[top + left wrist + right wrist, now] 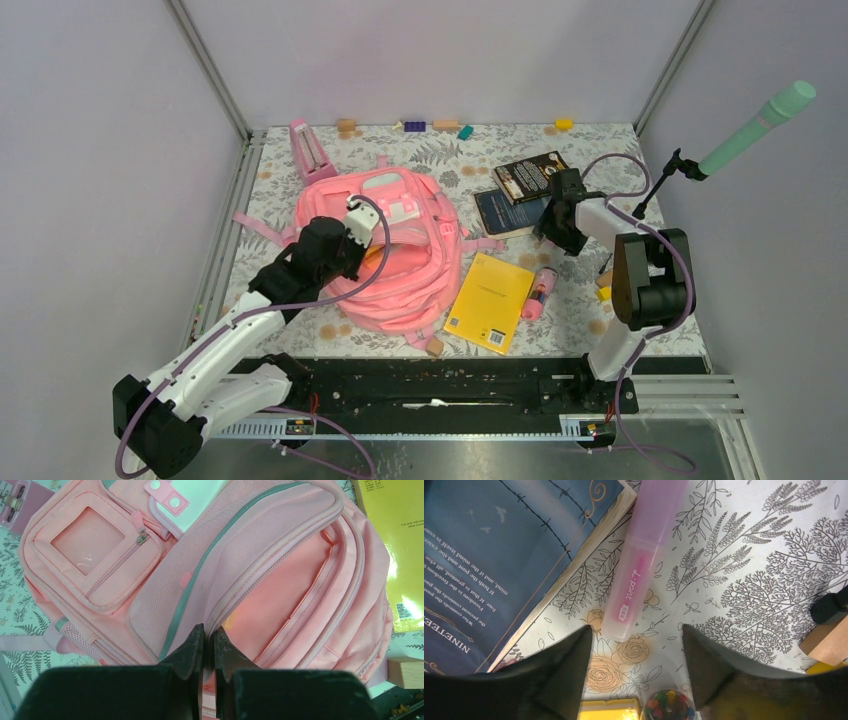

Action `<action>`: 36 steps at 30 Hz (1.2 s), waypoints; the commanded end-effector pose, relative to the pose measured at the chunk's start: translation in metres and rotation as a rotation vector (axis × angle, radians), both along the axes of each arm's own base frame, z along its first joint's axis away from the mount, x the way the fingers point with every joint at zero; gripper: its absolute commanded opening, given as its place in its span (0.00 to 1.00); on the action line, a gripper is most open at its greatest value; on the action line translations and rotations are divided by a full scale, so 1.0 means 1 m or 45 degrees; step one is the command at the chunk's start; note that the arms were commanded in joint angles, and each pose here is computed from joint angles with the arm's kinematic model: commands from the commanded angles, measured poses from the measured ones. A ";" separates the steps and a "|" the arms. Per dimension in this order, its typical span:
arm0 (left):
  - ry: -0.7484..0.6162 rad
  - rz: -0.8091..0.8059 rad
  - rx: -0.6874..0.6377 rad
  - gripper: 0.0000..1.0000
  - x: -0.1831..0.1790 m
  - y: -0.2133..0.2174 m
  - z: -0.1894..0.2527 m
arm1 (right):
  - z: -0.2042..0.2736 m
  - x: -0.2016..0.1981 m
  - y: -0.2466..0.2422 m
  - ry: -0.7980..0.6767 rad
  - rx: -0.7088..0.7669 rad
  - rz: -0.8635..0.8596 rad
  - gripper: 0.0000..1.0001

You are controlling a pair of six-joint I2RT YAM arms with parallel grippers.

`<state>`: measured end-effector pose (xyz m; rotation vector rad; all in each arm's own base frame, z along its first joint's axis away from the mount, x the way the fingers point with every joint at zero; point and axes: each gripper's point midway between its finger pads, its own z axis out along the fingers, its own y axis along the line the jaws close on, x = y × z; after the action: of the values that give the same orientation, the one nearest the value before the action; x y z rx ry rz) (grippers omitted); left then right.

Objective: Pack the student bag
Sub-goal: Move the stationery to the center of the board.

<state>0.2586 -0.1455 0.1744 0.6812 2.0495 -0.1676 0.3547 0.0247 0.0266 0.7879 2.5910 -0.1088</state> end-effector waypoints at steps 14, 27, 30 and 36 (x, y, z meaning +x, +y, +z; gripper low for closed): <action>-0.150 0.020 -0.134 0.00 0.009 -0.007 0.048 | 0.000 0.011 0.006 0.099 -0.046 0.011 0.47; -0.173 0.035 -0.132 0.00 0.009 -0.003 0.052 | -0.001 -0.001 0.009 0.146 -0.034 0.095 0.27; -0.172 0.035 -0.131 0.00 0.009 -0.003 0.051 | -0.002 -0.006 0.011 0.152 -0.020 0.096 0.27; -0.166 0.034 -0.127 0.00 0.010 -0.004 0.050 | -0.001 -0.017 0.026 0.150 0.089 0.115 0.28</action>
<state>0.2545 -0.1429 0.1763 0.6758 2.0511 -0.1701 0.3603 0.0361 0.0219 0.7261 2.6865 -0.1231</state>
